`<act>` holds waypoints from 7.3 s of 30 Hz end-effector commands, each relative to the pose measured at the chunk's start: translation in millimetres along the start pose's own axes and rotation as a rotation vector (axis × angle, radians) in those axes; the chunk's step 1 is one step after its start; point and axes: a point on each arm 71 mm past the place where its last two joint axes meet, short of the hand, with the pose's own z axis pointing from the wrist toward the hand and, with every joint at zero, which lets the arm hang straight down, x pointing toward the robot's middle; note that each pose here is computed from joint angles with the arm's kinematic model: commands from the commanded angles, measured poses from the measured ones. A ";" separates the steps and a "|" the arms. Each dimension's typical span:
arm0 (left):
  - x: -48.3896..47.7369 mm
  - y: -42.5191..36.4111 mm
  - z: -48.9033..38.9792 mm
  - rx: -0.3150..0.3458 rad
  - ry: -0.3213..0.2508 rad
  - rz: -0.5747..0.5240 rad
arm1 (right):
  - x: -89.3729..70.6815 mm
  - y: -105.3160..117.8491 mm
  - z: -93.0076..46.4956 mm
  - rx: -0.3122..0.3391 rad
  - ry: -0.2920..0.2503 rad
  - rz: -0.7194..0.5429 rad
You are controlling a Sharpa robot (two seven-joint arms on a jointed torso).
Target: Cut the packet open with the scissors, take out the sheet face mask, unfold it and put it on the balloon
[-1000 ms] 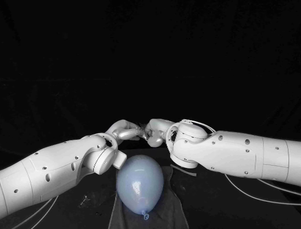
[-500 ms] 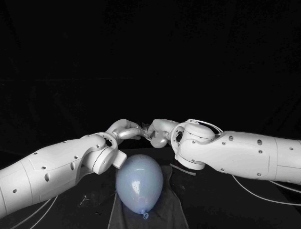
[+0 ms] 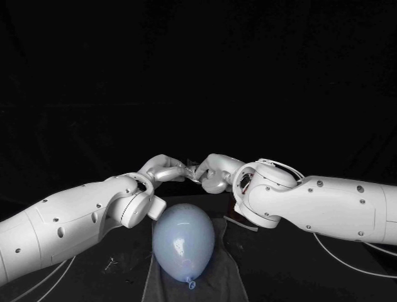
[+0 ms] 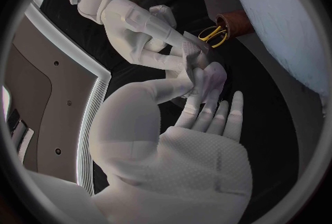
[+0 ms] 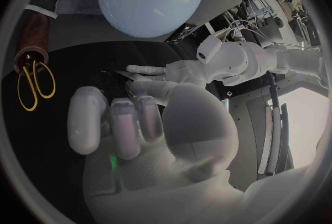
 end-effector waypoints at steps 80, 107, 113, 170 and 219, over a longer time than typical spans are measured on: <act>1.6 -1.3 0.0 0.004 0.017 -0.012 | 6.6 -2.9 15.4 0.003 -0.186 -0.091; 6.1 -3.2 0.5 0.009 0.031 -0.014 | 13.2 -2.4 21.3 0.005 -0.137 -0.035; 6.7 -3.3 0.7 0.009 0.033 -0.014 | 11.3 -3.4 22.7 -0.010 -0.159 0.014; -29.8 16.7 -3.3 -0.039 0.013 -0.018 | -43.9 -70.5 -43.8 -0.154 -0.149 0.730; -133.1 159.0 -159.7 -0.733 -0.331 -0.134 | -63.0 -114.4 -42.7 -0.048 -0.199 0.754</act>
